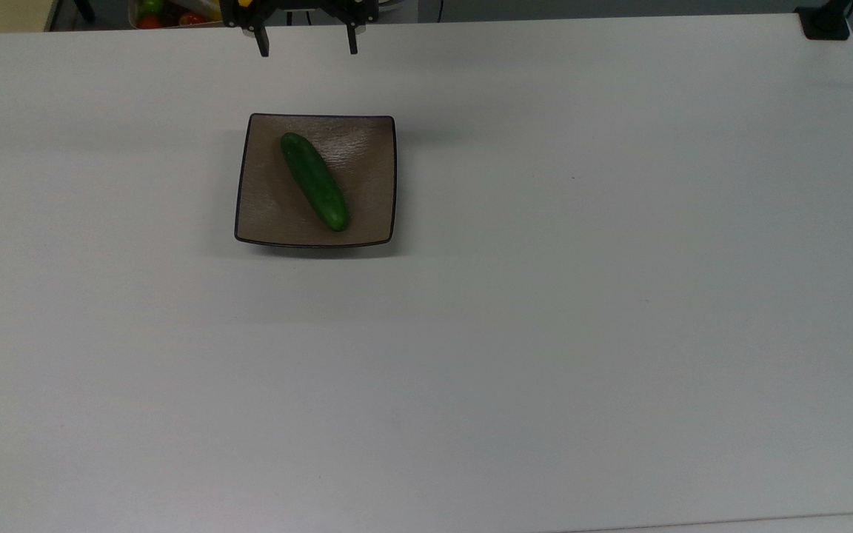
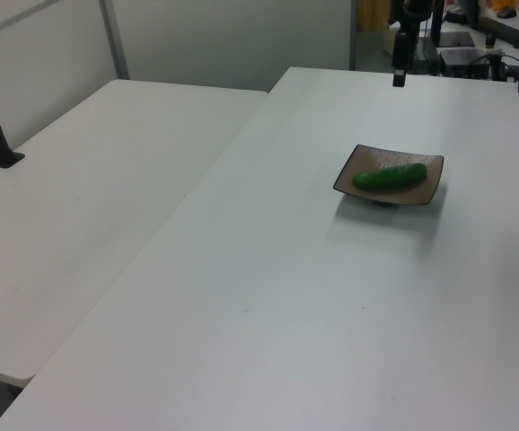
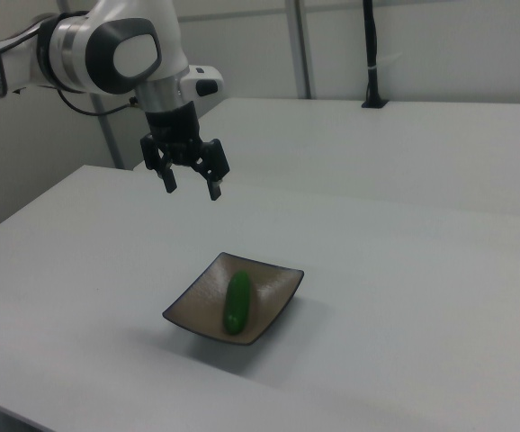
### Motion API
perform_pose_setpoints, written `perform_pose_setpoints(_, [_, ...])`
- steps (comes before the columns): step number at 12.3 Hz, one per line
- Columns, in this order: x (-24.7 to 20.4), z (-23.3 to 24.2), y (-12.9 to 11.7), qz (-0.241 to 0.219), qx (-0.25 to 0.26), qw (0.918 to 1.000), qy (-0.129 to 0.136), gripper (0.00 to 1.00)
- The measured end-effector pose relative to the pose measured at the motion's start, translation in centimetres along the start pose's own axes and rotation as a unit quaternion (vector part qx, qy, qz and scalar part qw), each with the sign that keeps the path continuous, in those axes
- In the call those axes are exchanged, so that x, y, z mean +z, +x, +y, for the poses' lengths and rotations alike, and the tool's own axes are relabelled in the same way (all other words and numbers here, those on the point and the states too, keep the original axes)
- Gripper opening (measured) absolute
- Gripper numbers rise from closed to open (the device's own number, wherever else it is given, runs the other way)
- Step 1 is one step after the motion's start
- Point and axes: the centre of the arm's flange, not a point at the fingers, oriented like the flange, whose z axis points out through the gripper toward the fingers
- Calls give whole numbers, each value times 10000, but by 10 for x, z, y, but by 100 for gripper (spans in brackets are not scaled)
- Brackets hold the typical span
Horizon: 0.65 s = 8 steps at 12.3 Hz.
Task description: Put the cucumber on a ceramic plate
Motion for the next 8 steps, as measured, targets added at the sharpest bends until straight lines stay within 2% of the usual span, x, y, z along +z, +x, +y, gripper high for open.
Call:
perform_pose_setpoints(6, [0, -41, 2, -2, -326, 9995, 15, 100])
perform_pose_setpoints(8, [0, -47, 3, -3, -224, 9997, 17, 100])
